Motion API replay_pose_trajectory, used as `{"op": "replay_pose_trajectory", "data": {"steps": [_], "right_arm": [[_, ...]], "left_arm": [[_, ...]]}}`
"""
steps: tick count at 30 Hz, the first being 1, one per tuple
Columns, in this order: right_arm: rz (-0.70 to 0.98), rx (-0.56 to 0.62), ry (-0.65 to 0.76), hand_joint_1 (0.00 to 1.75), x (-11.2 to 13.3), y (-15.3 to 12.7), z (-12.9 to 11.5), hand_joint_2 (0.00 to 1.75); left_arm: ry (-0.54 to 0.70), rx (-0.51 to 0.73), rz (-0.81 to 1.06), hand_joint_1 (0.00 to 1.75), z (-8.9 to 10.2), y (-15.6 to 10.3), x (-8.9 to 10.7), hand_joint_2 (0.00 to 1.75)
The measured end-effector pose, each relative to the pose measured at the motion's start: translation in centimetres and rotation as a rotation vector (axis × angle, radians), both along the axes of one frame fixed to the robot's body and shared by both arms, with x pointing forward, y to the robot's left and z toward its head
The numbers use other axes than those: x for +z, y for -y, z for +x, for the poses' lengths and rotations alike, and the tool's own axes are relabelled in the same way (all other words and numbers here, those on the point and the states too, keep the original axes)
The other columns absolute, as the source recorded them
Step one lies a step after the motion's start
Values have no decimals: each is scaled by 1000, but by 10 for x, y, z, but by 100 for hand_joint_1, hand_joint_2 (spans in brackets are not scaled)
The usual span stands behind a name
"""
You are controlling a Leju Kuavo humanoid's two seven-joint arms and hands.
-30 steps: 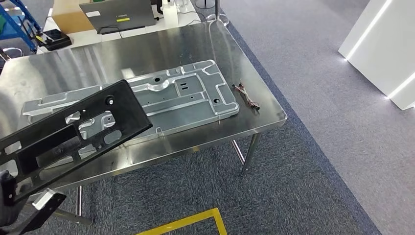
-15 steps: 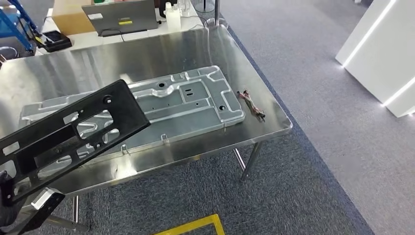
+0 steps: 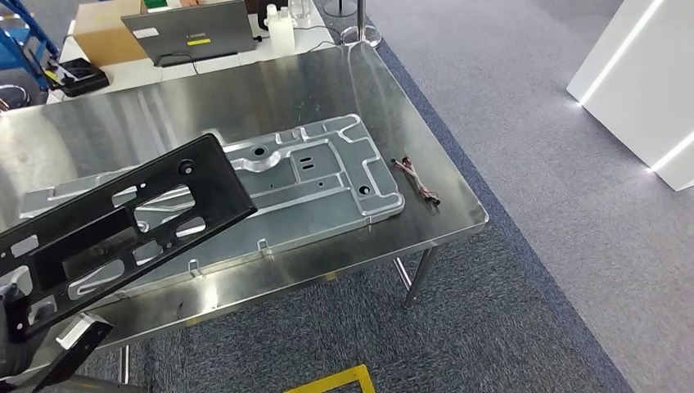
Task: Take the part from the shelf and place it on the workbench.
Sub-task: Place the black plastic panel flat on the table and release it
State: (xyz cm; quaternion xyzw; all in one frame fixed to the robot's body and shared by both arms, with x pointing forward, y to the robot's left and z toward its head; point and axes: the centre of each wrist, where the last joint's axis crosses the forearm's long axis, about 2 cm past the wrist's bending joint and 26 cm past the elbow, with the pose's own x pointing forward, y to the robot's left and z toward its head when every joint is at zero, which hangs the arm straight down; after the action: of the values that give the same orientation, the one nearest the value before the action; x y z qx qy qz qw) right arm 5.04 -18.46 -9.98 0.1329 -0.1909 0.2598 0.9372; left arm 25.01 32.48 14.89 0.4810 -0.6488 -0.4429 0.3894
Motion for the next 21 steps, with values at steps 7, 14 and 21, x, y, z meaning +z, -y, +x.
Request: {"op": "replay_pose_trajectory", "data": {"steps": [7,14,21], "right_arm": [[2,0,-4,0,0,-1,-1,0],[4,0,-3,0,0,-1,-1,0],[0,-1,5,0,0,0,2,0]], "left_arm": [[-4,1,0,175,-1,0,-1,175],[-2,2,1,175,-1,-1,-1,175],[-4,1,0,175,-1,0,-1,175]]}}
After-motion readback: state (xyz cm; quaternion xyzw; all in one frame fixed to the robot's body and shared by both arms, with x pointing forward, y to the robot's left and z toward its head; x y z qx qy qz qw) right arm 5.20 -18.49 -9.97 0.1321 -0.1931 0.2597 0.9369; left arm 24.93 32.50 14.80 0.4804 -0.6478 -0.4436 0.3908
